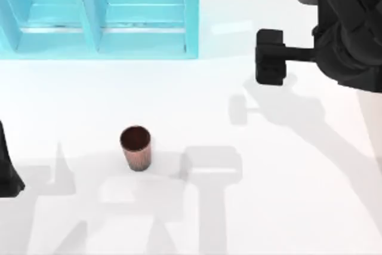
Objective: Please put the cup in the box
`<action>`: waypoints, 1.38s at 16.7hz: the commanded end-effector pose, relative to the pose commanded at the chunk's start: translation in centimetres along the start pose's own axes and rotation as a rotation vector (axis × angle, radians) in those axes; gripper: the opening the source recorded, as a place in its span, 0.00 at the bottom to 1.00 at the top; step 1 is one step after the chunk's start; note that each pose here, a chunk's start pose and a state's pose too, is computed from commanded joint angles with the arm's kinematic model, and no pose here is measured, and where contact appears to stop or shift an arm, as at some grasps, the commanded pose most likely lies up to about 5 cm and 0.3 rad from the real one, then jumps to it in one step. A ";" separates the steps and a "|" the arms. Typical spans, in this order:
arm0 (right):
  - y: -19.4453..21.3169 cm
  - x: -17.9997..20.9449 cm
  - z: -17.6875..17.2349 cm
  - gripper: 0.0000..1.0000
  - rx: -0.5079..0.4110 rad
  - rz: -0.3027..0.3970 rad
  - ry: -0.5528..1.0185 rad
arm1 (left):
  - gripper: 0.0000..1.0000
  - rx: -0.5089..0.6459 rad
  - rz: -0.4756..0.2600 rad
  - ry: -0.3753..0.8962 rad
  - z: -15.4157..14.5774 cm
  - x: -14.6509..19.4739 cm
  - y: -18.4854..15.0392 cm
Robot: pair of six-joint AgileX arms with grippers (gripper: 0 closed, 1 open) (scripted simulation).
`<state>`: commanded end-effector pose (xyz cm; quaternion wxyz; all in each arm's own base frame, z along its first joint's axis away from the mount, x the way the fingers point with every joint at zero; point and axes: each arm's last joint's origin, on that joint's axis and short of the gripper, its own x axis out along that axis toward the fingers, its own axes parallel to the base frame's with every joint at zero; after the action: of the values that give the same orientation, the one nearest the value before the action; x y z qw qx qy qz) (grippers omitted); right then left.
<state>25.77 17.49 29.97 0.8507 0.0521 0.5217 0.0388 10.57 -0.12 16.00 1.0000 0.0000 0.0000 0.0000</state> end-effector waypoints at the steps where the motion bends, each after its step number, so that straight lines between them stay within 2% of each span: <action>1: 2.1 1.0 0.7 1.00 -0.009 -0.028 0.057 | 1.00 0.000 0.000 0.000 0.0 0.0 0.0; 6: 11.9 5.3 1.6 1.00 -0.039 -0.128 0.228 | 1.00 0.000 0.000 0.000 0.0 0.0 0.0; 11: 18.6 7.7 0.2 1.00 -0.035 -0.142 0.268 | 1.00 0.000 0.000 0.000 0.0 0.0 0.0; 16: 21.1 8.7 -1.1 1.00 -0.023 -0.131 0.272 | 1.00 0.000 0.000 0.000 0.0 0.0 0.0; 23: 21.1 8.8 -1.0 1.00 -0.018 -0.131 0.270 | 1.00 0.000 0.000 0.000 0.0 0.0 0.0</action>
<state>28.66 39.48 24.44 0.7738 0.0046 0.6334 -0.0052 10.57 -0.12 16.00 1.0000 0.0000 0.0000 0.0000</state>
